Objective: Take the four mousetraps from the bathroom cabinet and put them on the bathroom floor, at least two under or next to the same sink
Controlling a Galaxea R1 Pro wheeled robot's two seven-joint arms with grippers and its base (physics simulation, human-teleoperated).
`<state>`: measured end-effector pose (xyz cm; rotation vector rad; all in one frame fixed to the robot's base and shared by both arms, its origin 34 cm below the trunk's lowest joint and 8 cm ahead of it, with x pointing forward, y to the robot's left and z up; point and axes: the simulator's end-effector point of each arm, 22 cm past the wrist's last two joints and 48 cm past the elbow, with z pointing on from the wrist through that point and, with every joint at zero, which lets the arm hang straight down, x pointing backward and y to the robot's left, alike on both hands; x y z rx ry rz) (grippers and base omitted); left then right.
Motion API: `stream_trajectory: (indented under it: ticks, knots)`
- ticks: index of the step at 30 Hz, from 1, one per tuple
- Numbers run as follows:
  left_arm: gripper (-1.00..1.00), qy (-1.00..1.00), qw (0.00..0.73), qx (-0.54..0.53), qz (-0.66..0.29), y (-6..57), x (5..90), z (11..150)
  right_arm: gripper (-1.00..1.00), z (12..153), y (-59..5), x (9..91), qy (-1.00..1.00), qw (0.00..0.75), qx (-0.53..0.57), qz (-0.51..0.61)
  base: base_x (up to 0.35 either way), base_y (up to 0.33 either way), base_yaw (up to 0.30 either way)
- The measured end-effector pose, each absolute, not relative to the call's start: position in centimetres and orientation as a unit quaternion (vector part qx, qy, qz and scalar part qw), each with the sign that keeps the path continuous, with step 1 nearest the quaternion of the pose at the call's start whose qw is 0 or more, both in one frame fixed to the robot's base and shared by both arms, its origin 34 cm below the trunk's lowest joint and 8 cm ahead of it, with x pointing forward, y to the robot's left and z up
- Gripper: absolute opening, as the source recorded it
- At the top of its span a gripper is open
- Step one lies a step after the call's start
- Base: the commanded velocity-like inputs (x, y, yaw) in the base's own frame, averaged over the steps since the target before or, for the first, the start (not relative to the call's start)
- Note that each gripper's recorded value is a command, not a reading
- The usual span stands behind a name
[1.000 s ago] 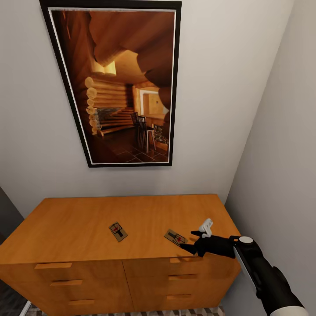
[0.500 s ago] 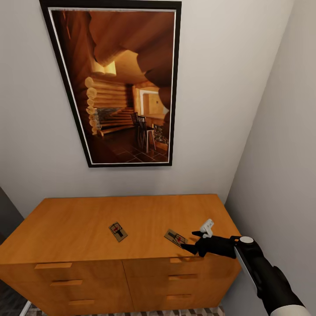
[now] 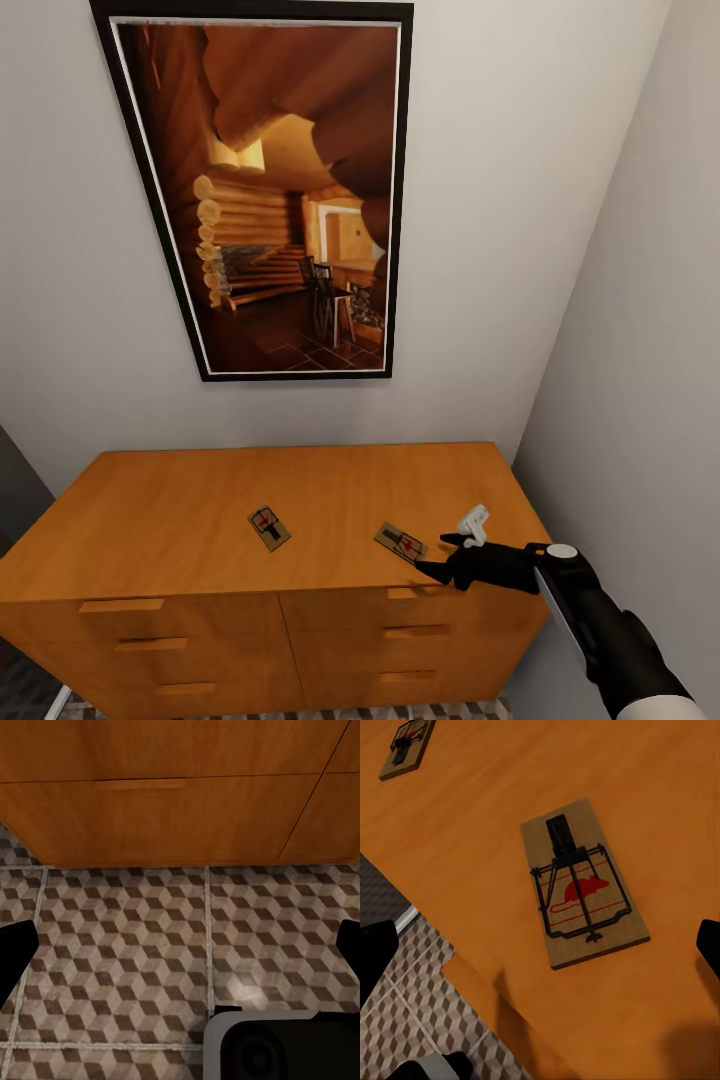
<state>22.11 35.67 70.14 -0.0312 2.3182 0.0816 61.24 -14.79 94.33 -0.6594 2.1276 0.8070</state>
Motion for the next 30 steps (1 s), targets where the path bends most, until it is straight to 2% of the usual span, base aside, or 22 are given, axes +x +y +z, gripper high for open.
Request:
stream_trajectory:
  ticks: [30]
  knots:
    - [1.00,0.916,0.399,-0.012,0.032,35.7,22.1,70.1,1.00,95.3,-14.8,62.3,0.828,0.386,-0.260,0.313,0.000,0.000,0.000]
